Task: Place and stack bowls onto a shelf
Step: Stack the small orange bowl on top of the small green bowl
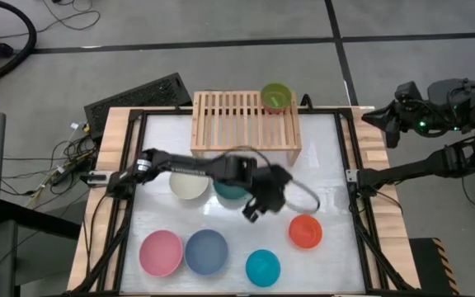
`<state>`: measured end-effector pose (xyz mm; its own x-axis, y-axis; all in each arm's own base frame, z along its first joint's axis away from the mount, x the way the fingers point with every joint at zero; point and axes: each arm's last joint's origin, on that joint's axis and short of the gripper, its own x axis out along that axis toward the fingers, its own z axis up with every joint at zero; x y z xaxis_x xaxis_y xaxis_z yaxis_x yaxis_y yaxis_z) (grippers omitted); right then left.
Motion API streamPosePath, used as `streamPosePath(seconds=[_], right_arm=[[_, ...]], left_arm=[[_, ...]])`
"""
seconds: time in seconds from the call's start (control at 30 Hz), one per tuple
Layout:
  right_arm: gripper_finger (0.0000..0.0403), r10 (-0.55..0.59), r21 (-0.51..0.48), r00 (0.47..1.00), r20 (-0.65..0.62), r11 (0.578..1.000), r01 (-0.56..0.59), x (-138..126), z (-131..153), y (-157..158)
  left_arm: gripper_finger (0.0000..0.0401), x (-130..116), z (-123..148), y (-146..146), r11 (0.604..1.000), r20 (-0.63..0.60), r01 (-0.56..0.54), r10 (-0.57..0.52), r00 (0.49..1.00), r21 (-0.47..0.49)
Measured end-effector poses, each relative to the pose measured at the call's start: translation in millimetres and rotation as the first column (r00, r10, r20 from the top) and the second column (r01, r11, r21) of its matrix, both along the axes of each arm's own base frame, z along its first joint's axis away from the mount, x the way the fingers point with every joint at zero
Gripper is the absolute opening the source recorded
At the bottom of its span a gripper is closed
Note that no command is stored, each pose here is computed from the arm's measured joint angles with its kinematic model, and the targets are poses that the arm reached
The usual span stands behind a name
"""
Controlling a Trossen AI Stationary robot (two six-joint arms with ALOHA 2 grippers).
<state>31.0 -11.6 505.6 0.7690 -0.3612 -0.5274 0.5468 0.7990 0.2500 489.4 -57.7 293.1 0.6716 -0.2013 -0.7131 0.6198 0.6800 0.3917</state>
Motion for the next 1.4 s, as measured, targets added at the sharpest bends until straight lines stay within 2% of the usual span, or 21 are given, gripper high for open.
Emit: streamPosePath(seconds=[0.13,0.43,0.73,0.9,1.1,1.4], right_arm=[[0.0076,-0.003,0.004,1.000,0.002,1.000,0.003,0,0,0],[0.0076,-0.012,0.016,1.000,0.007,1.000,0.011,0,0,0],[0.0076,-0.059,0.085,0.998,0.035,0.995,0.056,1,0,0],[0.0076,-0.060,0.087,0.998,0.035,0.995,0.057,1,0,0],[0.0076,-0.060,0.087,0.998,0.036,0.995,0.056,1,0,0],[0.0076,-0.056,0.082,0.998,0.035,0.995,0.053,0,0,0]], left_arm=[[0.0182,6,-14,-19,0.998,0.087,0.063,-0.063,0.994,0.005],[0.0183,8,-51,-36,0.972,0.181,0.235,-0.226,0.957,-0.026],[0.0183,19,-63,-42,0.966,0.355,0.259,-0.245,0.902,0.007],[0.0183,29,-86,-48,0.964,0.312,0.263,-0.241,0.919,-0.028],[0.0183,46,-99,-59,0.951,0.294,0.311,-0.297,0.908,0.002],[0.0183,67,-128,-58,0.952,0.176,0.305,-0.296,0.939,-0.027]])
